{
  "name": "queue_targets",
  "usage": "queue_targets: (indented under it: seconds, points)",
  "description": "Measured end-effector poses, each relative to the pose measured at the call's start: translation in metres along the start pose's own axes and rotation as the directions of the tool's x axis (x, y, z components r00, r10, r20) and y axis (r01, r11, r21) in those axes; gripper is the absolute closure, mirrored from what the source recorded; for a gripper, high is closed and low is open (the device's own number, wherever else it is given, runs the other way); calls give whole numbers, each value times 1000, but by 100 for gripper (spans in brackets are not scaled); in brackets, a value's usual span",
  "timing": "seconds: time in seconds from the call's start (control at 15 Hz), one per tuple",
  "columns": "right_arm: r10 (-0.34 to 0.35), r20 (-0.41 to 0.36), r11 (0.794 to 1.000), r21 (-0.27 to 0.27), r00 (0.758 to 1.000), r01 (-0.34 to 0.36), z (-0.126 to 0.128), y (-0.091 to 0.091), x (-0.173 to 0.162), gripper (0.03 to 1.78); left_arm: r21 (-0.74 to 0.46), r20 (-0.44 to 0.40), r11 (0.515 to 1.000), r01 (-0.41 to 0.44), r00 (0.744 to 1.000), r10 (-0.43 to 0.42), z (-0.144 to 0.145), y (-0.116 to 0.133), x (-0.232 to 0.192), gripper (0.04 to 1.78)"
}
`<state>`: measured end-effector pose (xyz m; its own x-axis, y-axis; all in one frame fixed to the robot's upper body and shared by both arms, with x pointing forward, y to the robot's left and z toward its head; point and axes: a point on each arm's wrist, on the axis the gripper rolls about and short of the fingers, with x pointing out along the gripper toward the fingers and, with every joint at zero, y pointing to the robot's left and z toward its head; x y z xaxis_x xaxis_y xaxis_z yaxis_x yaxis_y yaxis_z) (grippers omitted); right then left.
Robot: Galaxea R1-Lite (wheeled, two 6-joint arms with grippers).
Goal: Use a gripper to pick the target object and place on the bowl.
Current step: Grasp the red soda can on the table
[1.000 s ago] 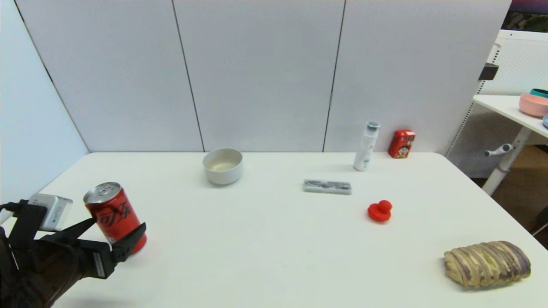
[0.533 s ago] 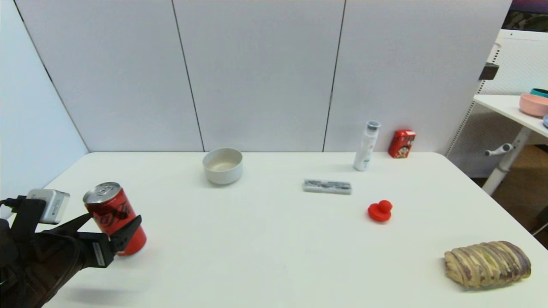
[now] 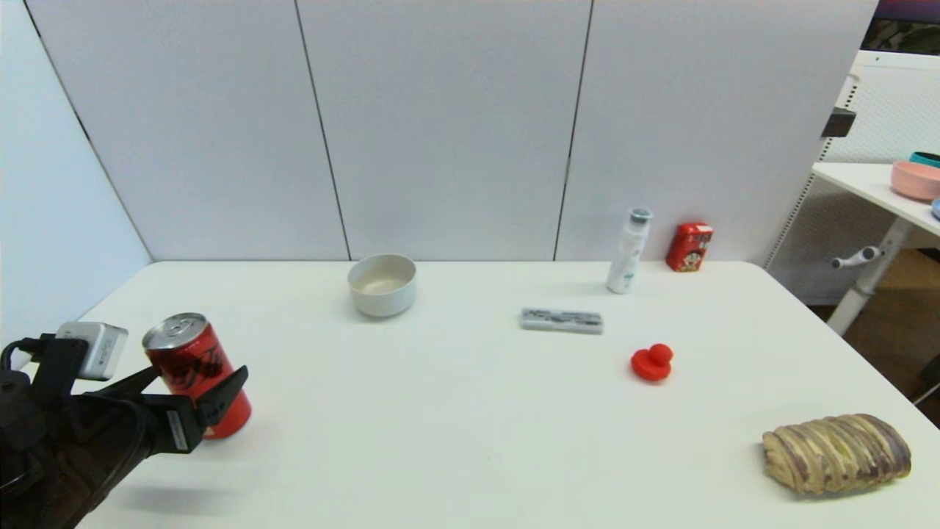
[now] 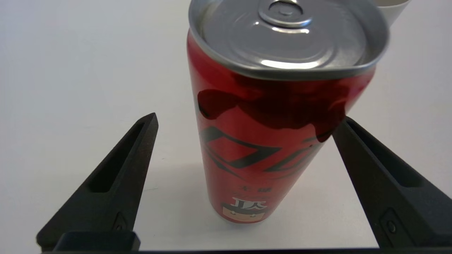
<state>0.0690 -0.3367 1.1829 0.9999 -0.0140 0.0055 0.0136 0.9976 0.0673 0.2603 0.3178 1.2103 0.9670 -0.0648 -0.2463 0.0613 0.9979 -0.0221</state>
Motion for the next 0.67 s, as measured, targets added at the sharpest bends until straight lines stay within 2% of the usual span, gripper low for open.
queue_targets:
  seconds: [0.2,0.67]
  points:
    - [0,0,1000,0,1000,0,0,0,0,10,-19,17,1000,1,1000,-1,3,0,6,11]
    - [0,0,1000,0,1000,0,0,0,0,10,-23,-1,1000,2,1000,-2,0,-1,13,11]
